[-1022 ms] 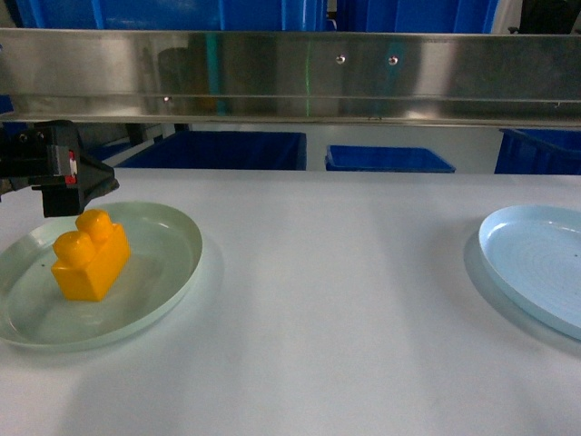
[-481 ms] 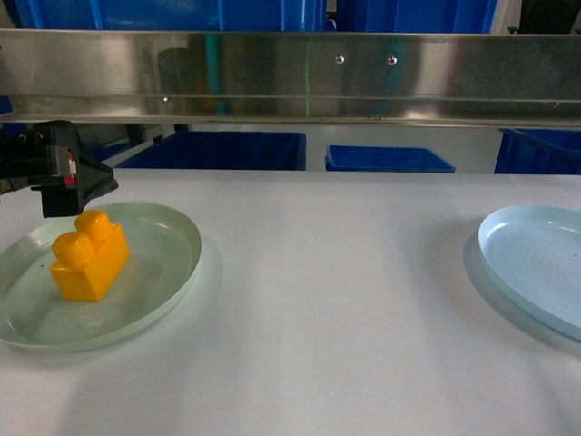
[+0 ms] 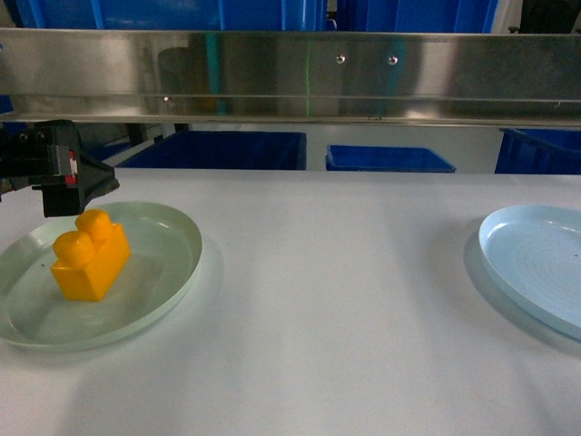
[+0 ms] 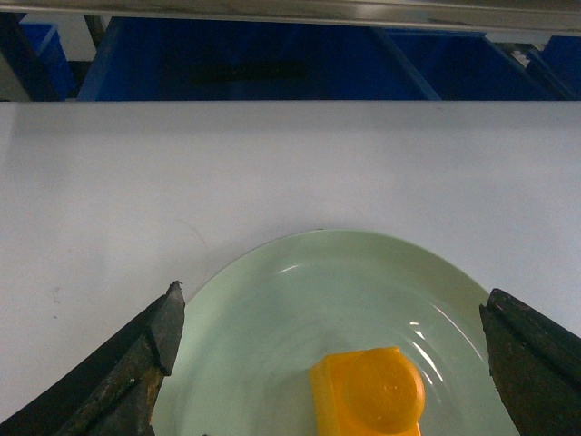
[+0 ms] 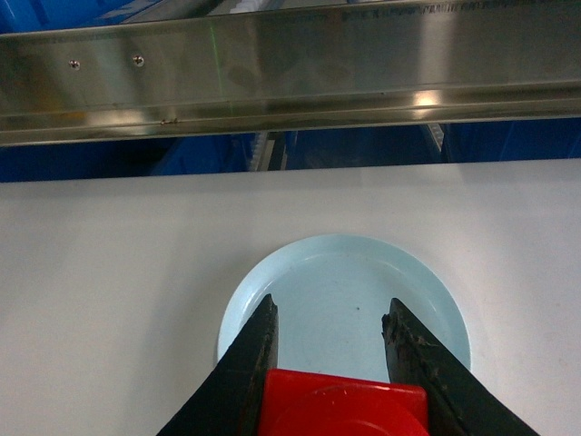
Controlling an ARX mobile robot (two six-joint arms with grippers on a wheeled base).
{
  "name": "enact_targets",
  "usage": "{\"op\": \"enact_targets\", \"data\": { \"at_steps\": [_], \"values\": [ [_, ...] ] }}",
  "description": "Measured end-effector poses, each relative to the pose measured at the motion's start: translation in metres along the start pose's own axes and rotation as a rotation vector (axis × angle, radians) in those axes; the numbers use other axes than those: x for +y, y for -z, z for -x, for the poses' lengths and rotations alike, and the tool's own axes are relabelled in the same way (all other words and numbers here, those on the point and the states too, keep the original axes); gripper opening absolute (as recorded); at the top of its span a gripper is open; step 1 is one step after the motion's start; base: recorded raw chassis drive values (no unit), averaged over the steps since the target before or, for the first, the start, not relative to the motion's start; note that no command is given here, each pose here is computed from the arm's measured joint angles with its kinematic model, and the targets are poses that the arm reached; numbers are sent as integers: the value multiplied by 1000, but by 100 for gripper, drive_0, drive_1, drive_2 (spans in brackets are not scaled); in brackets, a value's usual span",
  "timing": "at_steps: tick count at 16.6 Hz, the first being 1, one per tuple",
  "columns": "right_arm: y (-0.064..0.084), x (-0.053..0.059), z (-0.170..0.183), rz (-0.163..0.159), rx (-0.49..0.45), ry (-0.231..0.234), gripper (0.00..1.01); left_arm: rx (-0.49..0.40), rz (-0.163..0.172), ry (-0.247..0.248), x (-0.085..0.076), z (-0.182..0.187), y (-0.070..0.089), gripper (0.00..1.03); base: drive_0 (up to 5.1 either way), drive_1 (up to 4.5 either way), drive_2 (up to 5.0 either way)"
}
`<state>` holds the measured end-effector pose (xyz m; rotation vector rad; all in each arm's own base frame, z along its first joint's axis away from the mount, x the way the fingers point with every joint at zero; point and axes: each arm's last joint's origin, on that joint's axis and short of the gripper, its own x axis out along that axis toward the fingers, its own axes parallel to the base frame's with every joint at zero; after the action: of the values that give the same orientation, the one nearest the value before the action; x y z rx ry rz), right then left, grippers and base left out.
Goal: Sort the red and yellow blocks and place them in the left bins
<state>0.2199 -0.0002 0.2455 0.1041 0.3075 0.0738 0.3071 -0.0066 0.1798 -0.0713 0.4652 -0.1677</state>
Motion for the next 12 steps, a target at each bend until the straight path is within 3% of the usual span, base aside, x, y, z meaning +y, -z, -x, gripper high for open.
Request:
{"op": "enact_targets", "data": {
  "at_steps": [5,8,12],
  "values": [
    [0,0,1,3,-3,0,29,13,16,-1,0,-1,-2,98,0,0,0],
    [-1,0,1,3,-6,-1,29,-20,-17,-26,-12,-4,-28,98,0,0,0],
    [-1,0,1,3,-5,-1,29,93,-54,-28,-13,-7,-13,98,0,0,0]
  ]
}}
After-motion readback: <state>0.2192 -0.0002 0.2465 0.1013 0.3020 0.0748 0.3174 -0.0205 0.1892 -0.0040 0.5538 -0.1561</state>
